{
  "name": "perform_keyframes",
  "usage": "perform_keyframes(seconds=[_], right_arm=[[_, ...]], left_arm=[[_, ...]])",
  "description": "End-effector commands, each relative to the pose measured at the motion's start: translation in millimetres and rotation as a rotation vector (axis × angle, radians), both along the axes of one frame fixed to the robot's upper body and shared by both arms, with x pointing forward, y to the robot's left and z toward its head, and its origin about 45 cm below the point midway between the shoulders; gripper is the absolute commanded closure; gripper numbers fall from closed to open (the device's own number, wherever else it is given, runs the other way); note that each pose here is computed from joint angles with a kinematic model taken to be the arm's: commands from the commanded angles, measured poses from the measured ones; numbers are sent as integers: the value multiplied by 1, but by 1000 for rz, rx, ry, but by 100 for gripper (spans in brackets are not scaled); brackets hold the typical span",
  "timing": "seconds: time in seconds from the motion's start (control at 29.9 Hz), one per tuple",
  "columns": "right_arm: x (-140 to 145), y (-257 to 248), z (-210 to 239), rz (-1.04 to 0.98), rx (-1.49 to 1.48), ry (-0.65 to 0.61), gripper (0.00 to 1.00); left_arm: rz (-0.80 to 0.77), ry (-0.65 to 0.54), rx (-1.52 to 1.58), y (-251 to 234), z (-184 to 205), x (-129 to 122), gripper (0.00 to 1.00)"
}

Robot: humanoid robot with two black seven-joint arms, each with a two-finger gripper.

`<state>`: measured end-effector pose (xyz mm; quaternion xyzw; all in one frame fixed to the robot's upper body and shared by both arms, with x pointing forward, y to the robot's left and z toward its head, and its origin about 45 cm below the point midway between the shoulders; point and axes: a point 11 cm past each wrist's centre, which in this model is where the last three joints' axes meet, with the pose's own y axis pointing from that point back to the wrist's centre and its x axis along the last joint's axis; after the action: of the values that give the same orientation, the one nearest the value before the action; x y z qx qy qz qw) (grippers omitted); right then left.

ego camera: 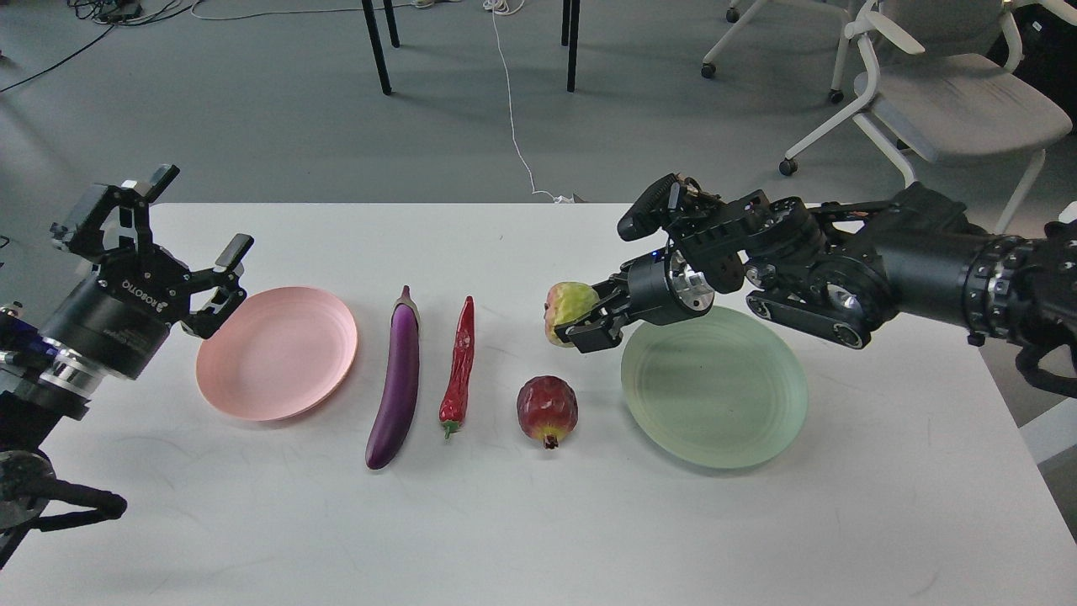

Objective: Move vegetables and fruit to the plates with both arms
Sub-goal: 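Carry the fruit onto the pale green plate and release it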

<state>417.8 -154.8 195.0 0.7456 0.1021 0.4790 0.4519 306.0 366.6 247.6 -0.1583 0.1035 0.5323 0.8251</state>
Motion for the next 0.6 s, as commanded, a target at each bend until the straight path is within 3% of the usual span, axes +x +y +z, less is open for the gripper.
perform_keyframes(seconds=[0.0,0.37,0.57], right_arm=[[0,-34,3,-22,-42,-10,51],[-7,-106,-1,-38,-188,-33,46],[-10,-111,-6,-49,-188,-21,9]], left_arm=[[-6,-5,-3,-2,2,0,0],[-17,-13,-6,-7,4,-1,0],[-23,-18,-5,-9,7,-1,0]])
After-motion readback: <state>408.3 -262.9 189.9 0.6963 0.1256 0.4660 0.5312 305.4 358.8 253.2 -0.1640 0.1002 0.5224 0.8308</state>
